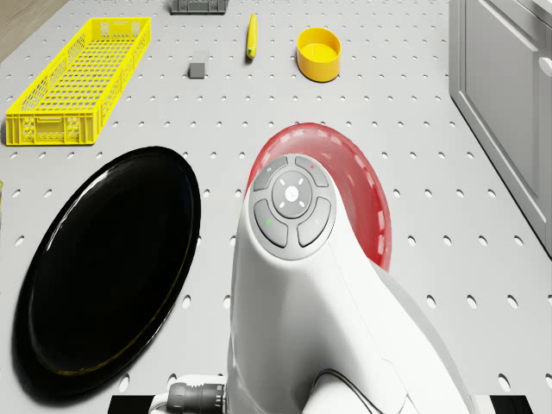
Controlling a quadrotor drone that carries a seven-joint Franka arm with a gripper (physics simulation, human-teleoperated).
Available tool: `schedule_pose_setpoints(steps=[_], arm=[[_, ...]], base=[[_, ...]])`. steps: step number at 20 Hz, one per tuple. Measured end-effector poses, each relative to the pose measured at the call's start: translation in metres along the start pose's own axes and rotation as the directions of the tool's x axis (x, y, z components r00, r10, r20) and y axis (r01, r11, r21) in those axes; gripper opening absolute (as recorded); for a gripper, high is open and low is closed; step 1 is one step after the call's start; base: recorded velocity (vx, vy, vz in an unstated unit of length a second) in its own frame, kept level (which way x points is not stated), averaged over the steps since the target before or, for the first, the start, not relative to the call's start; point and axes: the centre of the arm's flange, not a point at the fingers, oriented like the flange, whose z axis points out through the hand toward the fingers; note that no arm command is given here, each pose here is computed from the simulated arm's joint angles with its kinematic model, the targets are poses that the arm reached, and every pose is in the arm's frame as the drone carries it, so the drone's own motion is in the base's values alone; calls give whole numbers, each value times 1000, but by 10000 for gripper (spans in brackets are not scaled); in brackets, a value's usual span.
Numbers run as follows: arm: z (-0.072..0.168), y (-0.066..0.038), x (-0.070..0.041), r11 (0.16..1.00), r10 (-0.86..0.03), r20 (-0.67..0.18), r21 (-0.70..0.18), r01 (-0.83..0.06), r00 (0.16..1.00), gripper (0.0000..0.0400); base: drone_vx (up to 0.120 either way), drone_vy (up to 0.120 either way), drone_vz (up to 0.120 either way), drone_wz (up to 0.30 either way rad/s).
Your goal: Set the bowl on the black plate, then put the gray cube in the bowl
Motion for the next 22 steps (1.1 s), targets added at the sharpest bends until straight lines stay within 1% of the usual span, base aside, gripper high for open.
schedule_pose_setpoints(steps=[3,8,13,17,18,21,22], arm=[[0,-1,-1,1000,0,-12,-11,0,1000,400],[0,-2,-2,1000,-1,-22,-20,0,1000,400],[0,-2,-2,1000,-1,-25,-24,0,1000,400],[0,-3,-3,1000,-1,-27,-25,0,1000,400],[0,-3,-3,1000,-1,-27,-25,0,1000,400],[0,-3,-3,1000,-1,-28,-25,0,1000,400],[0,-3,-3,1000,-1,-28,-25,0,1000,400]], base=[[120,-120,0,0],[120,0,-8,0],[120,0,-120,0],[120,-100,-120,0],[120,0,-120,0],[120,0,0,0],[120,0,-120,0]])
